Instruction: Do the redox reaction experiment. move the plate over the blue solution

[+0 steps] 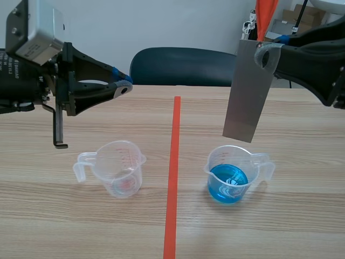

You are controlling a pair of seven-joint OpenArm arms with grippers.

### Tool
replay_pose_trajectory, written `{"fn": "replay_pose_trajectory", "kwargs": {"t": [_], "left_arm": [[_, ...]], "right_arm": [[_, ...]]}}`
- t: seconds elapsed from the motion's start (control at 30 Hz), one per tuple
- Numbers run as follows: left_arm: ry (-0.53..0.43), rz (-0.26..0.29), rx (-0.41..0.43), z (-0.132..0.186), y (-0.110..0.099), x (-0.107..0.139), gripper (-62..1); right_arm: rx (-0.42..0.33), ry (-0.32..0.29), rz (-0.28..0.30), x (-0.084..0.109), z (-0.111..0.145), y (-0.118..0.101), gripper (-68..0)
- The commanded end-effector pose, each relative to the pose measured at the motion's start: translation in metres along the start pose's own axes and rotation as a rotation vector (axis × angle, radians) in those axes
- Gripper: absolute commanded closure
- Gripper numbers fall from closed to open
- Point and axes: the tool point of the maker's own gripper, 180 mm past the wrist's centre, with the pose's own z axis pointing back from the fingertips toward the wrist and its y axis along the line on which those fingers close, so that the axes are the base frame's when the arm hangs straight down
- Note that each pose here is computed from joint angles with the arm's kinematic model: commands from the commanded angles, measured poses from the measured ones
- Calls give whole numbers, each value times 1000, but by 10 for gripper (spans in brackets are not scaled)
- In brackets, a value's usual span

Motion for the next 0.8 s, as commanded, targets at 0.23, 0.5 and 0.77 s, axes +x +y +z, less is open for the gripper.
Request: {"fn": "replay_pose_trajectory", "kwargs": {"t": [0.23, 0.5, 0.77], "left_arm": [[-14, 60, -43, -28, -4, -7, -36], [-49, 104, -86, -41, -12, -4, -36], [-46, 97, -151, -49, -28, -3, -36]], "right_arm": [[0, -30, 18, 13, 0, -3, -6], [0, -30, 18, 13, 0, -3, -6], [0, -29, 18, 13, 0, -3, -6]]}}
